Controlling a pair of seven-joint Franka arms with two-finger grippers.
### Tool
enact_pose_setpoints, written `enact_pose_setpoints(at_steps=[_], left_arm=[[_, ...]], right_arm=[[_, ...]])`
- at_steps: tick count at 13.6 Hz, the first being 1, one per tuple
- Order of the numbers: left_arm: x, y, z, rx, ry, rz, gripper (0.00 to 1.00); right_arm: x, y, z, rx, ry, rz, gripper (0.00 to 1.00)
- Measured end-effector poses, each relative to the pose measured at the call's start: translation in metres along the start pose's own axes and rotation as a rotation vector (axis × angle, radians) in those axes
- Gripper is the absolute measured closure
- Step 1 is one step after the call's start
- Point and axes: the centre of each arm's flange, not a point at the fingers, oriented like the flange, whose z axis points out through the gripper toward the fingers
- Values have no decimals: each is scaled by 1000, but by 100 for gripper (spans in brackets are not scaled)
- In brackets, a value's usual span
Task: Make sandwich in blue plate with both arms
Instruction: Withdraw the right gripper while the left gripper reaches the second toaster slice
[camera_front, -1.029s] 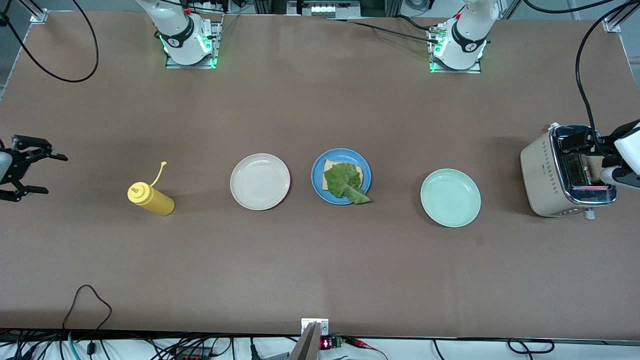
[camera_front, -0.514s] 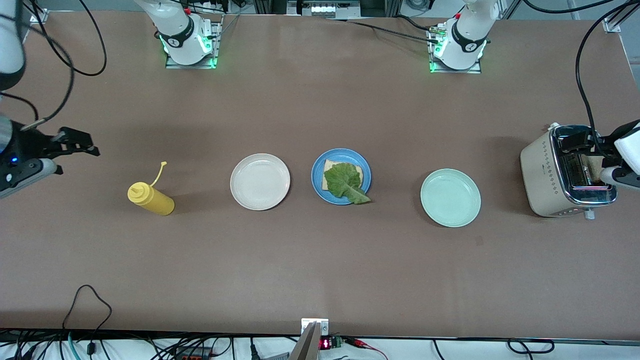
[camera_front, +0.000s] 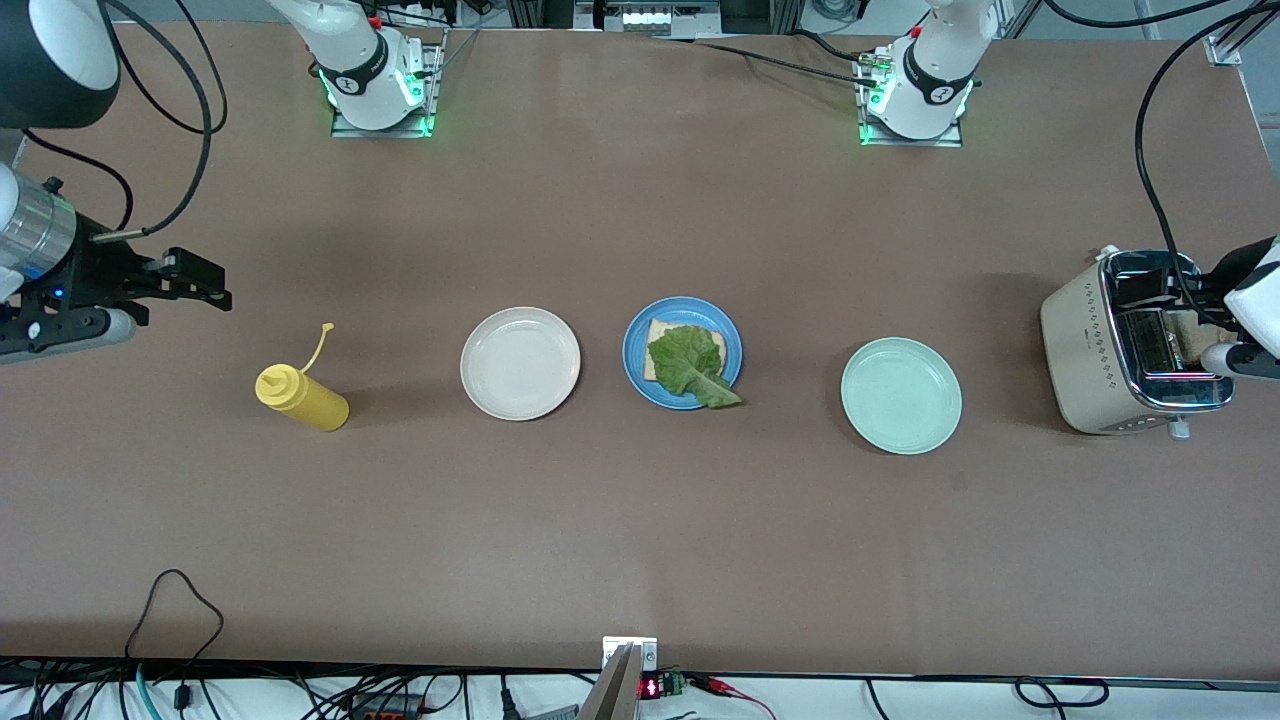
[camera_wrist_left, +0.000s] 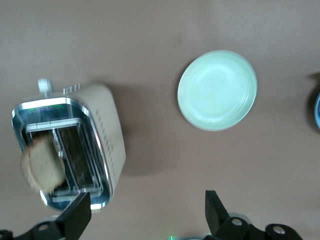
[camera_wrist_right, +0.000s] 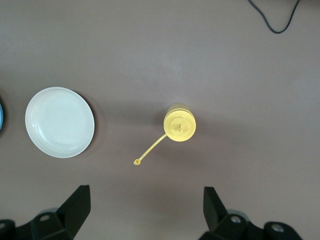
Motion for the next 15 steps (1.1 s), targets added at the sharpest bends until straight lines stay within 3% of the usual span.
enact_pose_setpoints(at_steps=[3, 5, 8, 13, 15], left_arm=[[-6, -84, 34, -35, -61, -116, 4], [-14, -137, 58, 16, -96, -141, 4], [-16, -191, 93, 45, -21, -69, 0], [-22, -211, 151, 16, -14, -9, 4], [-18, -203, 160, 14, -12, 9, 16]], right_arm=[[-34, -8, -7, -23, 36, 6, 0], [-50, -10, -12, -32, 47, 9, 0], [-51, -8, -19, -36, 73, 14, 0], [-37, -4, -34, -36, 119, 17, 0], [-34, -3, -34, -35, 121, 17, 0]])
